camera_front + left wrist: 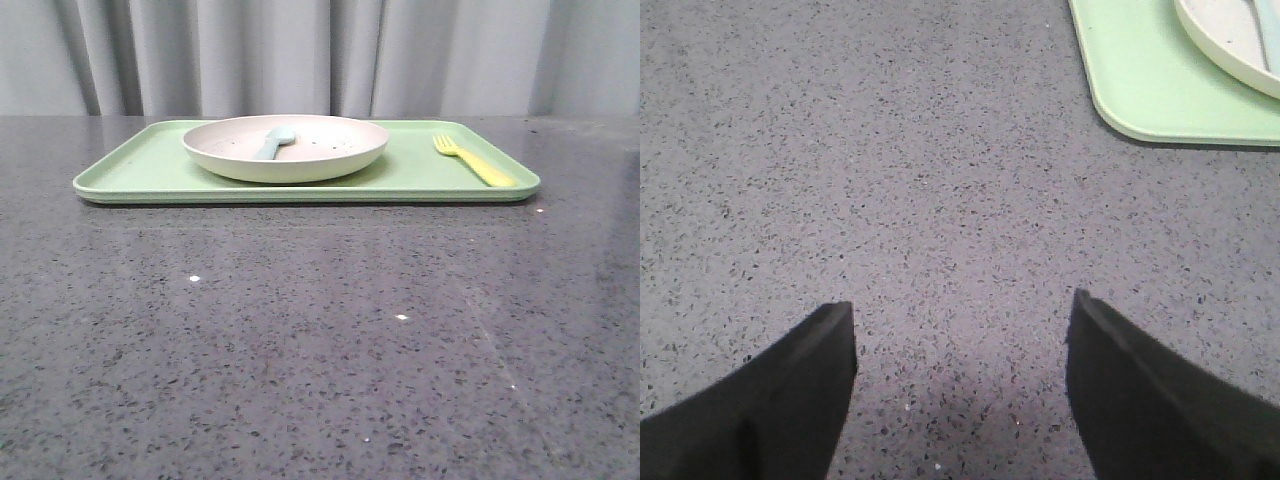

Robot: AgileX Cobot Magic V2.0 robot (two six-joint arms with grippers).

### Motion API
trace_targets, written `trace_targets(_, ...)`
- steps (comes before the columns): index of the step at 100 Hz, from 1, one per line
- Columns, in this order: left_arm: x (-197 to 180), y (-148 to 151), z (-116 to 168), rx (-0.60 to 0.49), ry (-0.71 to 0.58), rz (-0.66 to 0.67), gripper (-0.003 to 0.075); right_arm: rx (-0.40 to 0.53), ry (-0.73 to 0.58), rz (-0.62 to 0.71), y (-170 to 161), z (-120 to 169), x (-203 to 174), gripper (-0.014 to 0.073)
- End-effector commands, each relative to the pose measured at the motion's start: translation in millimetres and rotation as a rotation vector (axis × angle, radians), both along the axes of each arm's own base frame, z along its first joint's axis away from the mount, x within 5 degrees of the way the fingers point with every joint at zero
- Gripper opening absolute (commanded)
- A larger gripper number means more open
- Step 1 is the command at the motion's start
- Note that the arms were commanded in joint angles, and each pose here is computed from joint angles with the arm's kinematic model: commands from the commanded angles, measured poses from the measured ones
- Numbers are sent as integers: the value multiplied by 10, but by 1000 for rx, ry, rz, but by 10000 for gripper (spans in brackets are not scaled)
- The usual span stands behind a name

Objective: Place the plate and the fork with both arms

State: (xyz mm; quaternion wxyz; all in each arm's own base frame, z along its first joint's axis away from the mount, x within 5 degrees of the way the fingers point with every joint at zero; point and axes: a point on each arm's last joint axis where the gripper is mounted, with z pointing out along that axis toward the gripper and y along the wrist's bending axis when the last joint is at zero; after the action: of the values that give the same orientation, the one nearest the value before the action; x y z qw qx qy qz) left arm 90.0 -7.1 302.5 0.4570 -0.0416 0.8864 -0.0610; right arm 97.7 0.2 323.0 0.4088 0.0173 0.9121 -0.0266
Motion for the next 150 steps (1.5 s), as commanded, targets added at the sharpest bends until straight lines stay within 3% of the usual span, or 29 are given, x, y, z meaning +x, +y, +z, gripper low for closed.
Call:
trace_targets(1, 35, -4, 133, -21, -87, 7, 438, -23, -82, 7, -13, 116, 33, 328)
trace_targets(23, 35, -4, 133, -21, -87, 7, 414, -24, -67, 3, -16, 105, 24, 107)
trace_targets(35, 35, -4, 133, -21, -87, 7, 299, -24, -65, 3, -17, 103, 23, -36)
trace_targets(45, 35, -4, 133, -21, -87, 7, 155, -25, -62, 2, -18, 101, 22, -127)
trace_targets(57, 35, -4, 133, -21, -87, 7, -20, -25, -60, 1, -18, 100, 21, -120)
trace_targets(150, 35, -4, 133, -21, -87, 7, -20, -25, -60, 1, -18, 100, 21, -119)
